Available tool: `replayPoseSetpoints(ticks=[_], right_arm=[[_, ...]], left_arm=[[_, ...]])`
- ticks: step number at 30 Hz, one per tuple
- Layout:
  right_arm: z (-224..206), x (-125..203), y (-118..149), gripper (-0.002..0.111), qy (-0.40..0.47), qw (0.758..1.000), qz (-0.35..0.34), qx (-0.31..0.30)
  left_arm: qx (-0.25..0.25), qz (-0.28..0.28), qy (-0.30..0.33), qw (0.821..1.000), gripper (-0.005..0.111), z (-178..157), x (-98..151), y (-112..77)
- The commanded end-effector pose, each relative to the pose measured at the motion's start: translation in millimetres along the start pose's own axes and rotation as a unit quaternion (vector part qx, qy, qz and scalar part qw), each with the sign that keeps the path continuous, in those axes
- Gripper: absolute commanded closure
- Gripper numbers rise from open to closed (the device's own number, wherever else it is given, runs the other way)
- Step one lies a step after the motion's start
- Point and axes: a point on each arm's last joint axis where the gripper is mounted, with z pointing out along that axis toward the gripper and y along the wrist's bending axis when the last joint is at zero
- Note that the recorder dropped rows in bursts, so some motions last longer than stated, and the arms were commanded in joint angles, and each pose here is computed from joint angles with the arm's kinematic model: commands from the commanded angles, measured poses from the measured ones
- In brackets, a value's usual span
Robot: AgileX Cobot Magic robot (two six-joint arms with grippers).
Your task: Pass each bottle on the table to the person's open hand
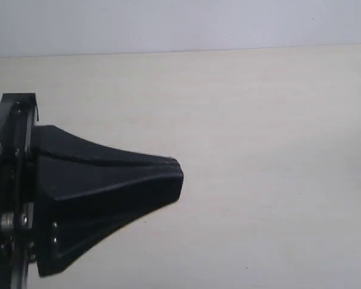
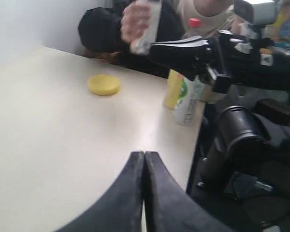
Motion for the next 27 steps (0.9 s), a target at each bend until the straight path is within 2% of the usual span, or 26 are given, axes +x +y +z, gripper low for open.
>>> replayPoseSetpoints(ticks=[1,3,6,10,14,18,26,27], right_arm=[[0,1,0,0.108,-0.002,1.0,0.0,-0.001],[0,1,0,0.108,-0.002,1.0,0.0,-0.001],[0,1,0,0.108,-0.002,1.0,0.0,-0.001],[0,1,0,0.108,-0.002,1.0,0.0,-0.001],[0,1,0,0.108,-0.002,1.0,0.0,-0.001],[0,1,0,0.108,-0.002,1.0,0.0,-0.001],[0,1,0,0.108,-0.002,1.0,0.0,-0.001],[0,1,0,0.108,-0.002,1.0,0.0,-0.001]], left_arm=[[0.06,-0.011,0.004,0.998,0.107,-2,2,-11.5],[0.063,-0.011,0.006,0.998,0.107,-2,2,-12.0],[0.06,-0.032,0.026,0.997,0.107,-3,18,-1.6],[0.018,-0.073,0.034,0.997,0.107,-4,30,15.0],[-0.046,-0.15,0.049,0.986,0.107,-22,67,41.3],[-0.119,-0.212,0.043,0.969,0.107,-45,108,54.7],[-0.169,-0.193,-0.014,0.966,0.107,-75,143,47.0],[-0.175,-0.176,-0.038,0.968,0.107,-79,140,45.5]])
